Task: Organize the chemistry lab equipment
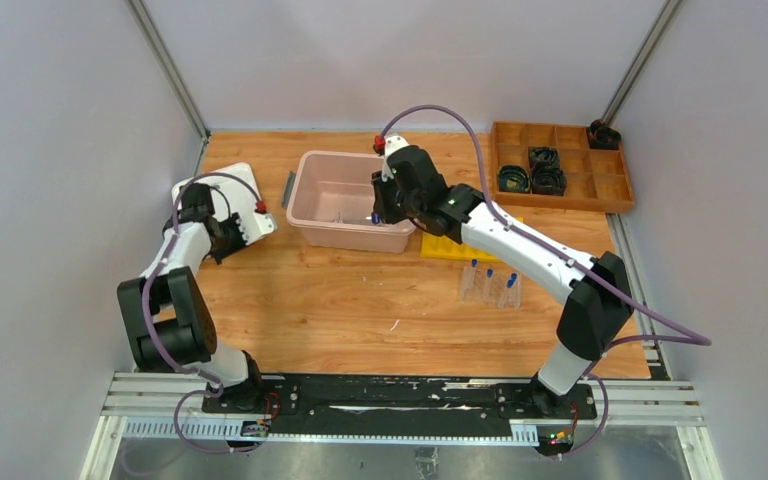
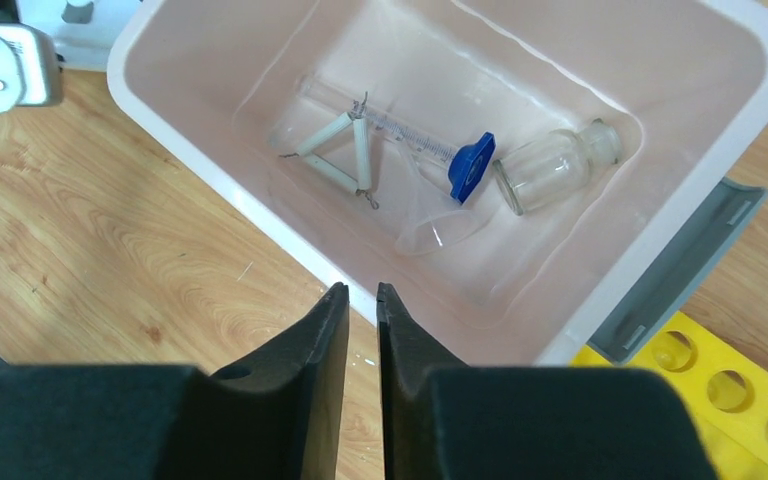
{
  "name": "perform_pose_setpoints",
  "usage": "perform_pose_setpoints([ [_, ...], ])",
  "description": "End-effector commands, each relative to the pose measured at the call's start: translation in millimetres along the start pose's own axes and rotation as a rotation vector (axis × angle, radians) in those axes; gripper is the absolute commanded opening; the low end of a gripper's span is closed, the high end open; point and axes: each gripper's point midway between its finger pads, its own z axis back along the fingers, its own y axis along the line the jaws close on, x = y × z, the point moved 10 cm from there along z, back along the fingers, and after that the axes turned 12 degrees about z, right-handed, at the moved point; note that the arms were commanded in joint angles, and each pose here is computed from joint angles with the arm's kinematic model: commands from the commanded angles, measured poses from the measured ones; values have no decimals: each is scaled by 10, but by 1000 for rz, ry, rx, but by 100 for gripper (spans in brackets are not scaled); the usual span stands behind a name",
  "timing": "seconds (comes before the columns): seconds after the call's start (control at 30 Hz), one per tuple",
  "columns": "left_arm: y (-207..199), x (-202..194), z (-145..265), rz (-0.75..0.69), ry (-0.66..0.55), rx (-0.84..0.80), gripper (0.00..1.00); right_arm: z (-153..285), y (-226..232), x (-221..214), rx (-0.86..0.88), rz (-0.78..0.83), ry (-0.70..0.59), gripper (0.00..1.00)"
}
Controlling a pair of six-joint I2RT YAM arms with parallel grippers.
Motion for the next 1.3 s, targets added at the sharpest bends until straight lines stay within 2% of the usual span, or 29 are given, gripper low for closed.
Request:
perform_pose_setpoints([
  [0.0,69,96,383,-56,0,78,0,152,-7,118,16,64,-74,24],
  [0.13,8,252,743,-93,-68,70,0,241,19,206,100,160,-144,31],
  [0.27,-129,459,1088,-175,-102,69,0,369,44,217,223,380,-325,43],
  [0.4,-351,701,1413,-270,-146,67,0,563,155,246,296,619,-544,65],
  [0.47,-464,810,1539,-311,-173,66,0,628,277,259,316,747,-593,71],
  [0.6,-648,1011,1764,-392,-242,78,0,716,534,262,327,982,-645,74],
  [0.87,-826,1182,2047,-486,-318,52,0,709,836,72,311,1269,-738,76],
  [1.27,-959,1233,2161,-576,-366,25,0,263,988,152,97,1531,-739,74],
])
